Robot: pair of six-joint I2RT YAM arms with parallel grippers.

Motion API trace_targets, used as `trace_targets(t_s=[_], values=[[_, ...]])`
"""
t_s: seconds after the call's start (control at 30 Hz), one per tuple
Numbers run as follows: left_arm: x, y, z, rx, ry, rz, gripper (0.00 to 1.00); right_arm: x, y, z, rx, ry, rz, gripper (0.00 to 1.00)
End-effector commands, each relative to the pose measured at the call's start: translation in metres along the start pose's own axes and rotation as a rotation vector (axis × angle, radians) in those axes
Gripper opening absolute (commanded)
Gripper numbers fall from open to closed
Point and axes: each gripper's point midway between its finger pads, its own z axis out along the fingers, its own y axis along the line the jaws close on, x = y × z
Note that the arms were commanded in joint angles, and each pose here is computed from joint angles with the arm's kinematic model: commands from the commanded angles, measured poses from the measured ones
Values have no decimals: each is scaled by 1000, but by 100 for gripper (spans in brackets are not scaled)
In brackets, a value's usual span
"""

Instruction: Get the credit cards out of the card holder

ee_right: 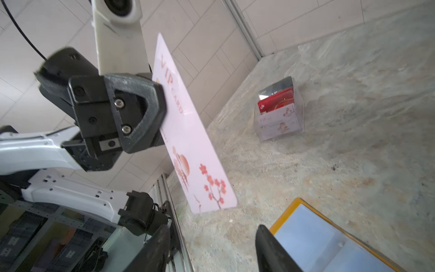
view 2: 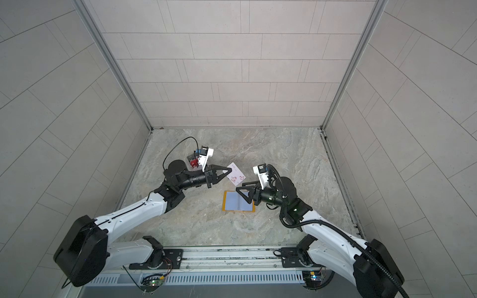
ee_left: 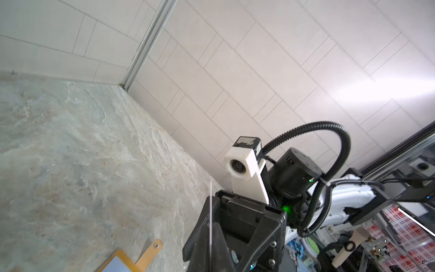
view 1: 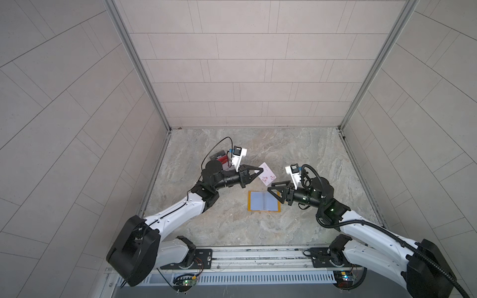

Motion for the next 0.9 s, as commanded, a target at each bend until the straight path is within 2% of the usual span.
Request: trace_targets(t_s=[0.0, 0.4, 0.73, 0.8, 0.87], values=[[-31, -26, -7, 86, -154, 19, 0, -38, 24, -1, -90, -151, 3, 56], [-41, -33, -10, 124, -213, -1, 0, -67, 47, 0, -193, -242, 13, 38], [-41, -31, -6, 135, -199, -15, 0, -78, 58, 1, -242, -262, 13, 6], [-38, -30, -5, 128, -180, -13, 6, -78, 58, 0, -240, -262, 11, 0], [-35, -26, -4, 93, -142, 7, 17, -75, 57, 0, -232, -247, 2, 0]])
